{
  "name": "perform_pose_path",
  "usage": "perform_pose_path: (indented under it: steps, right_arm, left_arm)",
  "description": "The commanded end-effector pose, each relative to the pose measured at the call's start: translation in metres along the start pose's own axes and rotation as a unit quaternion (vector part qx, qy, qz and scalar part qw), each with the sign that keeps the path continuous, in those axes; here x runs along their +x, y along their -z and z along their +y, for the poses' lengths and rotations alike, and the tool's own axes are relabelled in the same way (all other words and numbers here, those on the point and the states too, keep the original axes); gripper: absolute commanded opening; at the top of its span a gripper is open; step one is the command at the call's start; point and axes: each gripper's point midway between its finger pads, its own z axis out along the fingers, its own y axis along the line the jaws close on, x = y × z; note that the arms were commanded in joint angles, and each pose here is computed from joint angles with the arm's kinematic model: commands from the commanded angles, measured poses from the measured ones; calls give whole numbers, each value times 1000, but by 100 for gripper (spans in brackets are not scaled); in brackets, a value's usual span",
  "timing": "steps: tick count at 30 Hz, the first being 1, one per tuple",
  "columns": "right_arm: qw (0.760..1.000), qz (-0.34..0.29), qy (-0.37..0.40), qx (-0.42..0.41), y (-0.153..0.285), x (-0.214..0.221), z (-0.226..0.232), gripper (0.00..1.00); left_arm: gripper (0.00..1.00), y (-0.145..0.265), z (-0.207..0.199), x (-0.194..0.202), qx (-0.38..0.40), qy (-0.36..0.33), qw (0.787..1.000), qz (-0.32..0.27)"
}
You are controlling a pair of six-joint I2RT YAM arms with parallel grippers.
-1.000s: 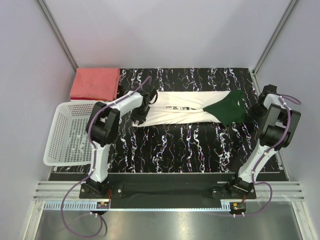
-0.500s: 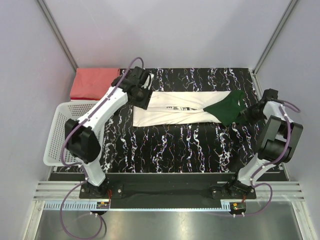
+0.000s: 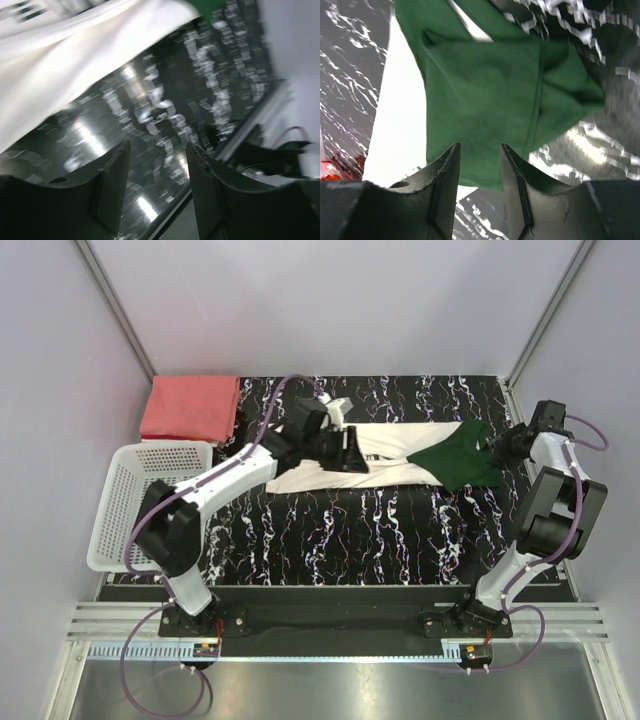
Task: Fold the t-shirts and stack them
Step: Fold the tshirt
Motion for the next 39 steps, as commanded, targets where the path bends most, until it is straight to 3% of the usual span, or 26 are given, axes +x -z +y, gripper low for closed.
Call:
perform_pose_path:
  steps: [1, 6, 7, 10, 20, 22, 24, 27, 34, 39]
  right_arm:
    - [998, -3, 60, -28, -3, -10, 12, 45]
    - [996, -4, 85, -17, -14, -14, 10, 43]
    - [993, 16, 97, -59, -13, -11, 31, 42]
    - [986, 67, 137, -63, -32, 16, 57, 40]
    - [986, 87, 139, 15, -53, 49, 28, 38]
    - [987, 90, 126, 43, -55, 57, 10, 38]
    - [987, 87, 123, 64, -55, 61, -2, 38]
    - [984, 92, 125, 82, -53, 70, -17, 38]
    - [978, 111, 107, 138, -42, 99, -57, 38]
    - [986, 94, 95, 102, -13, 107, -48, 38]
  left_arm:
    - [52, -13, -78, -54, 142, 3, 987, -81]
    - [49, -65, -24, -61, 61, 28, 996, -52]
    - [48, -67, -16, -66, 54, 34, 996, -55]
    - [48, -80, 28, -66, 20, 68, 996, -47]
    - [49, -33, 156, -31, -191, 107, 975, -33]
    - [51, -29, 186, -5, -231, 120, 966, -1]
    - [45, -14, 213, 25, -265, 147, 952, 44]
    - [48, 7, 238, 46, -312, 155, 936, 52]
    - [53, 36, 253, 77, -354, 173, 917, 64]
    - [54, 50, 253, 84, -367, 164, 914, 62]
